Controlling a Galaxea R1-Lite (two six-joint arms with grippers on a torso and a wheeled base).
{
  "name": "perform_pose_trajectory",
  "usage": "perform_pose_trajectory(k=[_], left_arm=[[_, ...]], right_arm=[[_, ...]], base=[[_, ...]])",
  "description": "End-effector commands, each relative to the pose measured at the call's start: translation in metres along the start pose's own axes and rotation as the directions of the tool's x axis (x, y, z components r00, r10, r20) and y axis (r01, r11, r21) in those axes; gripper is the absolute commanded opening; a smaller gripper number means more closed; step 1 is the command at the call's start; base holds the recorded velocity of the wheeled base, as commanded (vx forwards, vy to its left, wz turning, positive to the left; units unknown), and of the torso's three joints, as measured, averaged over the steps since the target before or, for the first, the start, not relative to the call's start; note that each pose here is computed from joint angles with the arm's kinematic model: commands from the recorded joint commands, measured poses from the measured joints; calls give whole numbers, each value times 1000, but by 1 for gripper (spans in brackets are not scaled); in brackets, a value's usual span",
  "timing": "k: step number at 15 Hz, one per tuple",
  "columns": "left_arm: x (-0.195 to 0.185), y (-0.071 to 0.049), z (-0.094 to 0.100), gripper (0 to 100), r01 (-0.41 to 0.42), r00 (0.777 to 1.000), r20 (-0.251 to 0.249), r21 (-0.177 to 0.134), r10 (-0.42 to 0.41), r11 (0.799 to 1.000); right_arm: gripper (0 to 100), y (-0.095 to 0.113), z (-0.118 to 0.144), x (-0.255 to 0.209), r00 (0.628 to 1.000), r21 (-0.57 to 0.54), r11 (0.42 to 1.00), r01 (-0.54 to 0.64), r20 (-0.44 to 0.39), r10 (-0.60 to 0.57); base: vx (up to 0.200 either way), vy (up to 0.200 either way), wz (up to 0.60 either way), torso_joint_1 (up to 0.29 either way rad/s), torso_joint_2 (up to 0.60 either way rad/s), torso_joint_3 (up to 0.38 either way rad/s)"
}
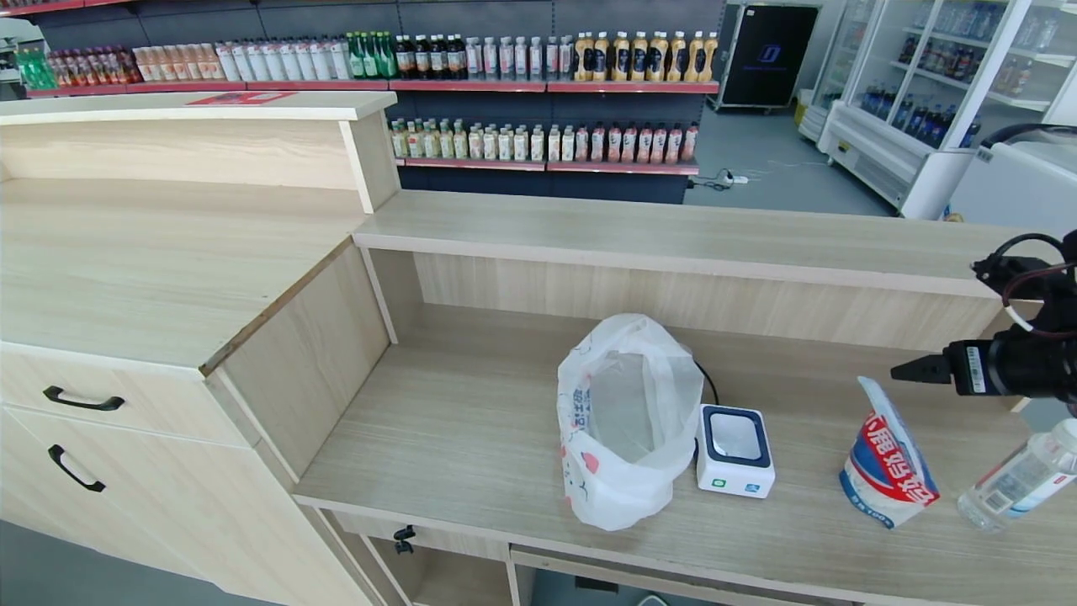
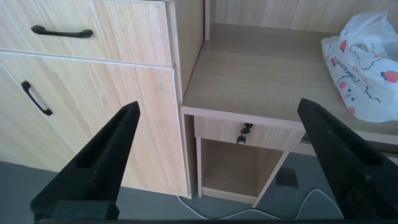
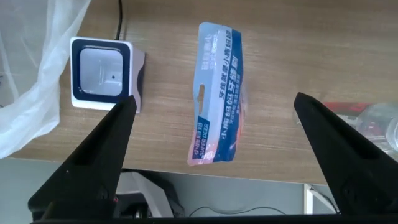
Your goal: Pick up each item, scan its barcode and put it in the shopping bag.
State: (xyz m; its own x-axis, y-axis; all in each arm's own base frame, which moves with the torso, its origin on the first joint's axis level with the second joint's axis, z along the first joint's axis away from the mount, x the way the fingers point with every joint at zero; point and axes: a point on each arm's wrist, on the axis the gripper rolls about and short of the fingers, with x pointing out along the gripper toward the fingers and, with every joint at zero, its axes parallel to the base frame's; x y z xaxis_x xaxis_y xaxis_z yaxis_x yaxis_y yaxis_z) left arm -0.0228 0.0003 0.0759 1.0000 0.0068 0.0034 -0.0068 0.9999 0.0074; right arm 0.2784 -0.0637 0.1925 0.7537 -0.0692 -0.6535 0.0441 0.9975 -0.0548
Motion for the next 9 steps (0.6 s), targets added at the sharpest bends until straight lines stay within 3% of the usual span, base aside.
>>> perform_pose_trajectory(k=[1,6,9], left_arm=[[0,0,0,100,-1,1000,1,-1,1,1000],[0,0,0,100,-1,1000,1,-1,1,1000],[0,0,0,100,-1,1000,1,-1,1,1000]], right_arm=[[100,-1,5,33,997,0,1000,-21,-77,21],[100,11,5,60,985,-22,998,-63,-163,59],[100,16,0,73,978,-44,999,-19,-207,9]], base=[[0,0,0,0,0,0],[0,0,0,0,0,0],[0,0,0,0,0,0]])
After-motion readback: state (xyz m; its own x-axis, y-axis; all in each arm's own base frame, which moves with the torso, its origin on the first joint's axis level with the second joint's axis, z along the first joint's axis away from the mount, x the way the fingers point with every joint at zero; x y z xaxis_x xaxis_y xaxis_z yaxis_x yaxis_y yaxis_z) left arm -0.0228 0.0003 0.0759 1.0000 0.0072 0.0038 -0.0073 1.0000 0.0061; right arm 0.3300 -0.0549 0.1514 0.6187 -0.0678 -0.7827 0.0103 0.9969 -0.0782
